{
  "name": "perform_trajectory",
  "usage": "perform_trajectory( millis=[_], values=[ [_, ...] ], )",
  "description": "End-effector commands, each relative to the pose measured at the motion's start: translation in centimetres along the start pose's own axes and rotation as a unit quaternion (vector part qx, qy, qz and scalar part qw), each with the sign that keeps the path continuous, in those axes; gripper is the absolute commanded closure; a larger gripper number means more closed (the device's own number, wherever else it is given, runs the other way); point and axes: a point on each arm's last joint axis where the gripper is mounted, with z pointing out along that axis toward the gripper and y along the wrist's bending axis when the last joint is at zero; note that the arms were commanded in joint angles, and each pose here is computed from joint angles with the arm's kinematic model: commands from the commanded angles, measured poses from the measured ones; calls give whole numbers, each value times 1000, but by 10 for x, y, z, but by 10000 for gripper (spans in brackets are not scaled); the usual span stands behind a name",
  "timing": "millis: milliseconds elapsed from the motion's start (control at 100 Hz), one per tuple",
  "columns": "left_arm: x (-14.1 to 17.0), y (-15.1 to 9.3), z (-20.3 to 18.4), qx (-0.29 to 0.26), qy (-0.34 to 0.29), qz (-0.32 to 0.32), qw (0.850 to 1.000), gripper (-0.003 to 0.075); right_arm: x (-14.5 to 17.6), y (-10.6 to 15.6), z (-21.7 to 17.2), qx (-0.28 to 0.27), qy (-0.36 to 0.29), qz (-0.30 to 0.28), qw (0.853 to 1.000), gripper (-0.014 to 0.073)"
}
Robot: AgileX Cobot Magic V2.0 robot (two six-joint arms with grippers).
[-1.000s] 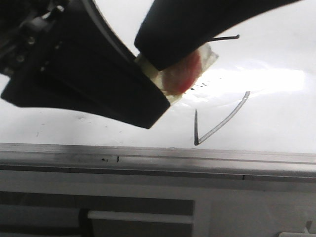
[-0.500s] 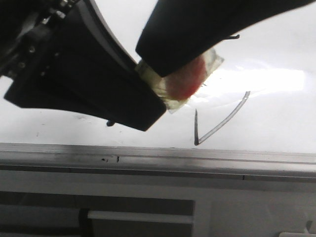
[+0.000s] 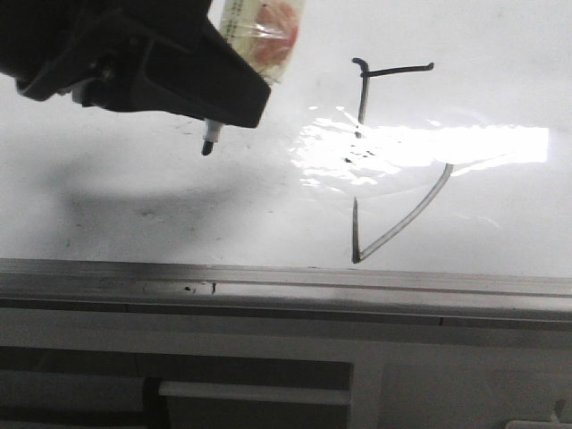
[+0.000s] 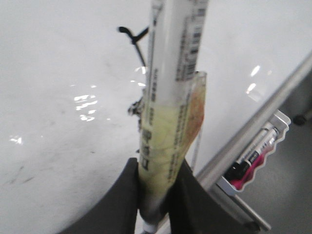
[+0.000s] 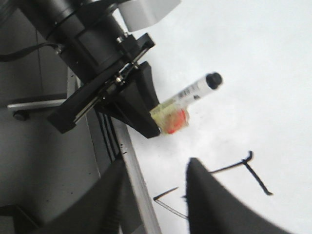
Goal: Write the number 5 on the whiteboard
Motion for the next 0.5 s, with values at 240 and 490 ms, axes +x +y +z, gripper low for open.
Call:
perform_trajectory(
  millis=[240, 490],
  values=[
    [5, 24, 23, -116, -28, -143, 983, 741, 5, -9, -47, 34, -31, 15, 999, 657],
    [19, 30, 39, -140, 1, -176, 974, 741, 6, -9, -46, 32, -29, 38, 998, 657]
  ],
)
